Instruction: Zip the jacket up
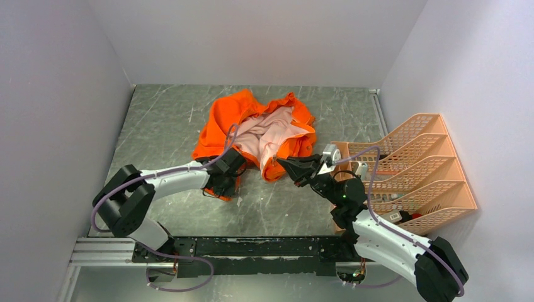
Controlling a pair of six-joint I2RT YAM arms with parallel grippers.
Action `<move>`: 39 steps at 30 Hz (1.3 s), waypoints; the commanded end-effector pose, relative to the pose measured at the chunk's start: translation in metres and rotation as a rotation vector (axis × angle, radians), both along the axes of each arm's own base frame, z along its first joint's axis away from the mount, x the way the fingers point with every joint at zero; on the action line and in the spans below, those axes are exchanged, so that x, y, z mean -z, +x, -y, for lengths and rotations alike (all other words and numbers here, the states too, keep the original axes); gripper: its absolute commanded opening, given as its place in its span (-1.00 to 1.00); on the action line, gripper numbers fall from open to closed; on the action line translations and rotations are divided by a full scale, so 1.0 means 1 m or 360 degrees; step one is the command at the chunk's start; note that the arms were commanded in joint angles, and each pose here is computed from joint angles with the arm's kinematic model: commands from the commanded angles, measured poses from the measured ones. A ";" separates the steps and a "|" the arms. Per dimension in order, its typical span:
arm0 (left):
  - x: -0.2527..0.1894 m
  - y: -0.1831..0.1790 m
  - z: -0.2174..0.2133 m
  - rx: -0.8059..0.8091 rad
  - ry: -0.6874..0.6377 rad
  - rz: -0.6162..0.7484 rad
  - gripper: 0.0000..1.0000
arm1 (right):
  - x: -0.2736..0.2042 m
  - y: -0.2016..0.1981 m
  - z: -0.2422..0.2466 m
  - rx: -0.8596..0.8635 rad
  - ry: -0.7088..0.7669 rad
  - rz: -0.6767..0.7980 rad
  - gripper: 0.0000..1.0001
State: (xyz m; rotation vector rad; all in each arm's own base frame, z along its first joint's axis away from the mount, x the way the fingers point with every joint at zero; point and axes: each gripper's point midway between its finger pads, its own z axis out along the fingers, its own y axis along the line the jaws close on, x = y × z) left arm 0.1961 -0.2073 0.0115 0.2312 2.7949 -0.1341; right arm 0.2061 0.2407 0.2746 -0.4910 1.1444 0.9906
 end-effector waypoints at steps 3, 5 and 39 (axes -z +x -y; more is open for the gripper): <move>-0.008 -0.009 0.013 -0.0011 -0.0296 -0.0112 -0.84 | -0.004 0.003 0.004 0.0029 0.0030 0.0014 -1.00; -0.021 0.000 0.018 -0.0030 -0.0400 -0.0063 -0.84 | -0.002 0.004 0.003 0.0024 0.0026 0.0002 -1.00; -0.240 0.064 0.035 0.0072 -0.1447 0.1140 -0.84 | 0.004 -0.009 -0.054 -0.0564 0.0130 -0.0161 -1.00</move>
